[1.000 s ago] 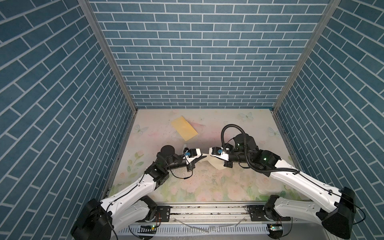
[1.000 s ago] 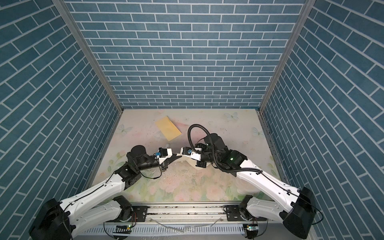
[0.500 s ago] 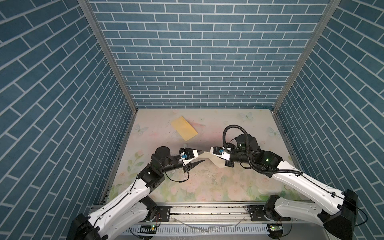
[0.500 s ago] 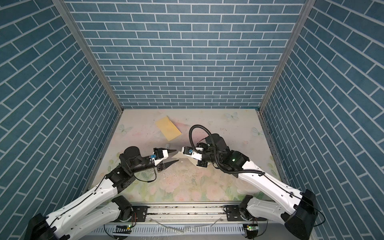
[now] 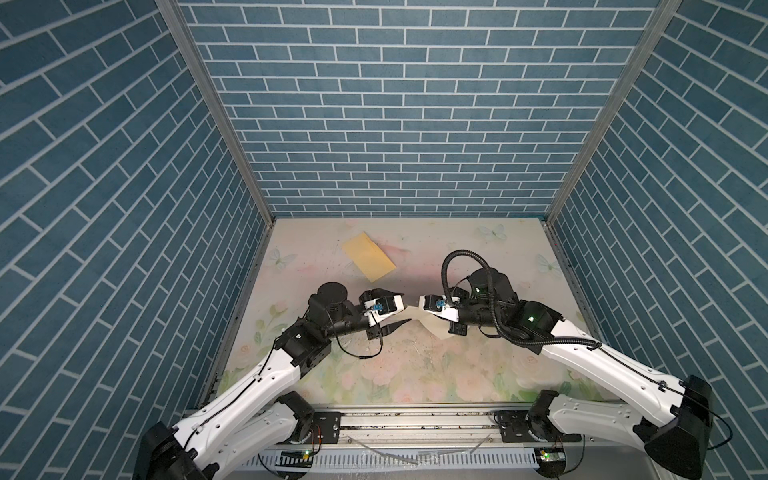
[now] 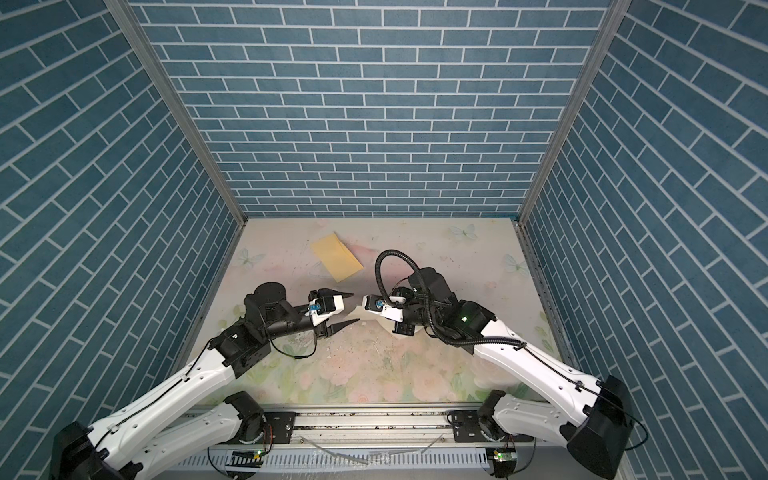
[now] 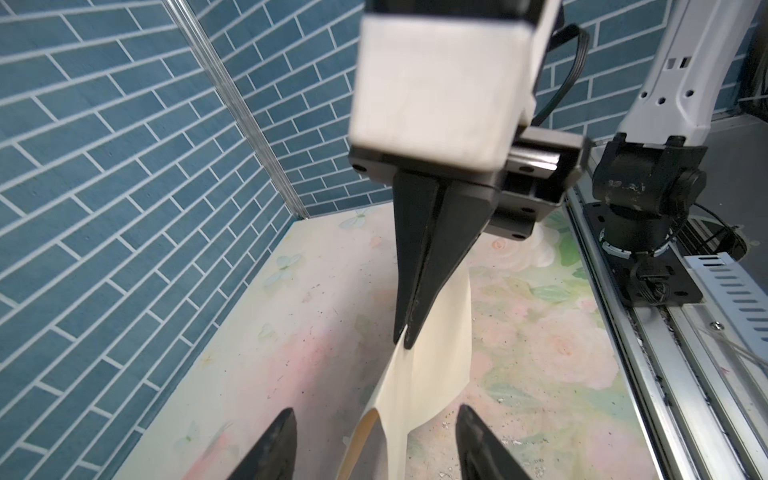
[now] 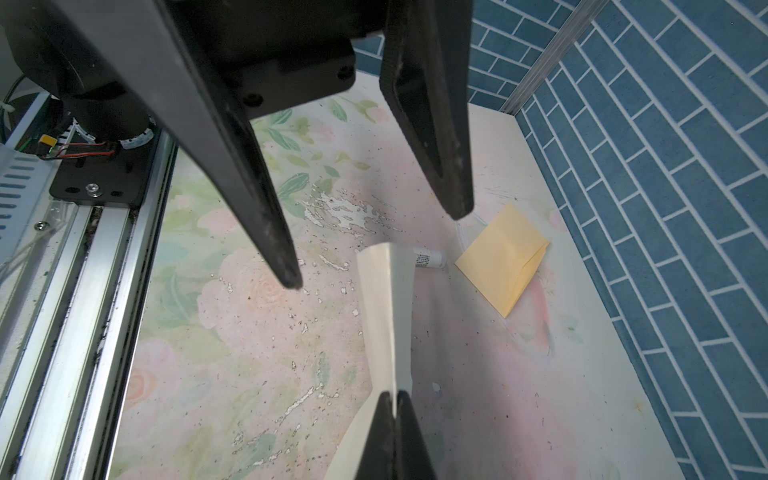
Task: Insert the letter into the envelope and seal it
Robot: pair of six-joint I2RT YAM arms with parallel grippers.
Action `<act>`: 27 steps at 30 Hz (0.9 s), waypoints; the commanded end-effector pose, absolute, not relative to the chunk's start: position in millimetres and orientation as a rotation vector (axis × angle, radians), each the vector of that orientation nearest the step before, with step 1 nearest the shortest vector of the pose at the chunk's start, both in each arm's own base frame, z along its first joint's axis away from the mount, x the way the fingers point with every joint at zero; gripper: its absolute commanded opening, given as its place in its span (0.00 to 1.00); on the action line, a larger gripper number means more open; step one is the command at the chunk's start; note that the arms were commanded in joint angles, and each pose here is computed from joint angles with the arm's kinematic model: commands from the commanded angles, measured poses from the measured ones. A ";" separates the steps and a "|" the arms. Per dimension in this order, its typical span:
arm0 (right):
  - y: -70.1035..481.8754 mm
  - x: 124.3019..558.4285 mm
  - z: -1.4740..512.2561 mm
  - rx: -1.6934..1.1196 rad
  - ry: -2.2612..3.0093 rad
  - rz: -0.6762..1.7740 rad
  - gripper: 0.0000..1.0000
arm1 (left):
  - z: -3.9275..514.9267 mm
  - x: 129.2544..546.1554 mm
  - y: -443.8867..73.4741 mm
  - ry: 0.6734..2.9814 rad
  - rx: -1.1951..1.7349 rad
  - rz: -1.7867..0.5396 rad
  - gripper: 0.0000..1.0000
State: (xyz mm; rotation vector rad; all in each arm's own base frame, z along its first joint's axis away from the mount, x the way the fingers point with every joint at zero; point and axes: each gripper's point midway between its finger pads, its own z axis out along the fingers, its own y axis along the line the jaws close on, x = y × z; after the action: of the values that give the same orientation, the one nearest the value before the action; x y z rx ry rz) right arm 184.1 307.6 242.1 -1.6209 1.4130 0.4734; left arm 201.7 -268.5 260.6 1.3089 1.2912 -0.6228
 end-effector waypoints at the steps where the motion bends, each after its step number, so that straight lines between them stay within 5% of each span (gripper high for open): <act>1: 311.8 177.0 246.1 -1.653 1.367 0.502 0.00 | 269.5 199.1 -275.2 1.245 1.338 -0.635 0.57; 21: 313.6 180.7 247.8 -1.613 1.382 0.504 0.00 | 257.2 198.0 -287.7 1.230 1.361 -0.676 0.00; 27: 306.8 195.5 250.5 -1.485 1.494 0.478 0.15 | 257.6 202.6 -282.8 1.233 1.313 -0.630 0.00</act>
State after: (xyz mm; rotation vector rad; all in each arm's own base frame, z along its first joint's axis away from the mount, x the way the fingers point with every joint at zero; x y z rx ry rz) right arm 188.0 310.0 243.7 -1.5772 1.4474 0.4889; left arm 203.4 -283.5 251.3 1.3427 1.2662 -0.6488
